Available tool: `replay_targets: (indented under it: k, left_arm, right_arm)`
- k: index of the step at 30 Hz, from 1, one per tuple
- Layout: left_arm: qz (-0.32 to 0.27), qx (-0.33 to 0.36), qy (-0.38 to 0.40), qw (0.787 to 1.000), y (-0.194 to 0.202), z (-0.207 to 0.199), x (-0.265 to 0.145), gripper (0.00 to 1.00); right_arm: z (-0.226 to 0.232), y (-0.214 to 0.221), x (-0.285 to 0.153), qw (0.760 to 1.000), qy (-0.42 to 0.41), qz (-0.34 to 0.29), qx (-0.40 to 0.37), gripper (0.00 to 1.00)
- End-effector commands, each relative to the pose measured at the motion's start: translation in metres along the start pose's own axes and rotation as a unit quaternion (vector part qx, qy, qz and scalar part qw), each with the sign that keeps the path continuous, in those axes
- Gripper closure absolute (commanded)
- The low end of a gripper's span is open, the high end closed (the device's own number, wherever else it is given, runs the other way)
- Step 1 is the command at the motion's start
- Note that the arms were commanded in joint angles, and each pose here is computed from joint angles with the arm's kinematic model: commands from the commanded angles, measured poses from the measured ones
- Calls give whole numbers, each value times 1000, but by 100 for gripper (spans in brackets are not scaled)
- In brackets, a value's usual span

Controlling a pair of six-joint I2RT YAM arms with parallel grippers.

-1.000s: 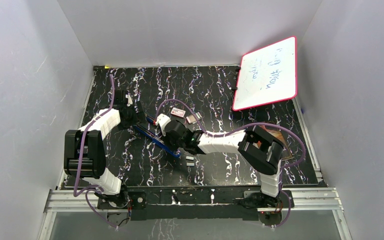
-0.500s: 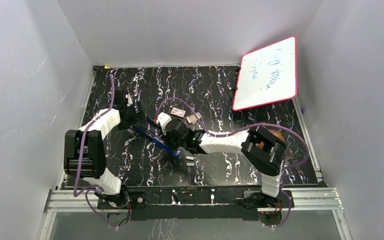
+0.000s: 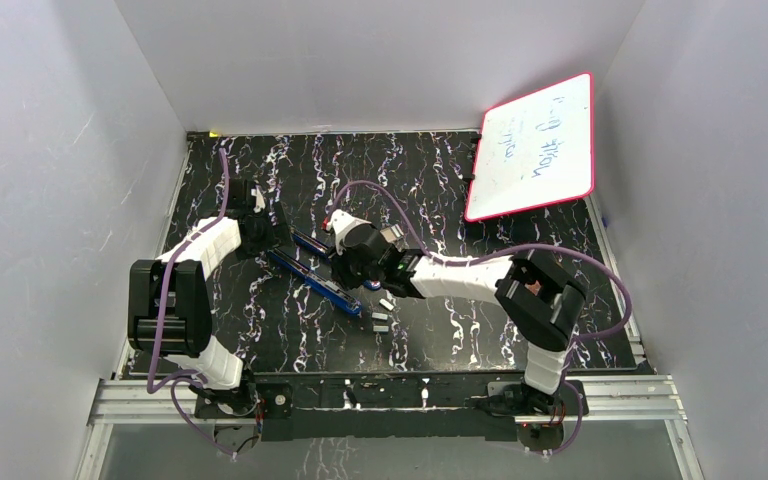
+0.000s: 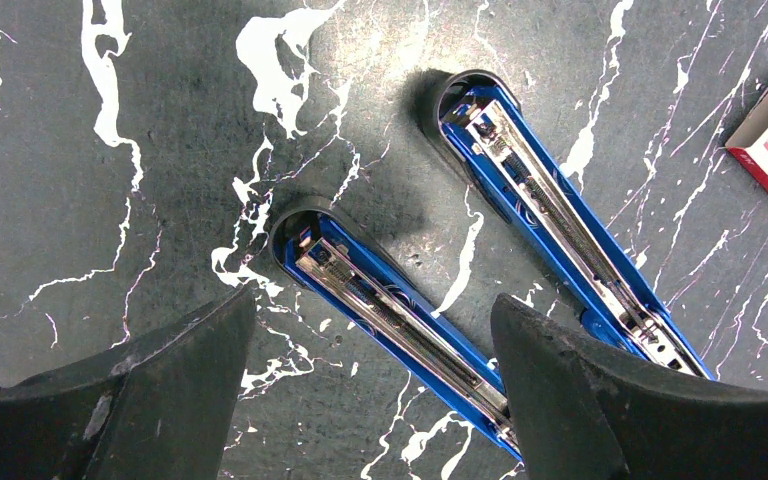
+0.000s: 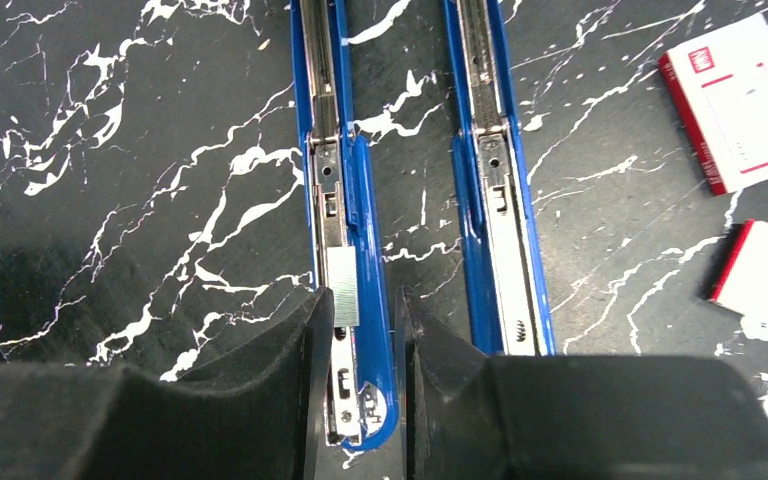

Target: Load the staples into the stapler

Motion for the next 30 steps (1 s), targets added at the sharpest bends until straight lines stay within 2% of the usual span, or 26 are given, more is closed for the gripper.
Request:
replay_targets:
  k: [1,18,30]
  left_arm:
    - [-5,1,9,1000,-8,-5,-7,14]
    - [-3,1,7,1000,-7,-4,-6,14]
    - [-3,0,7,1000,-7,-4,-6,14]
  right_arm:
    - [11,-3,8,999,-33,-13,23,63]
    - [2,10,19,995,-56,-9,80,62]
    - [4,17,23,993,-75,0,89,59]
Point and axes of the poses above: each gripper's point midway between its finger pads, its own x axis out along the fingers, its own z axis along the line the jaws close on, y = z × x, the point moved 4 cm from there along -x, back along the fingers, and after that the axes turned 14 degrees about -x, right-handed, at the moved point
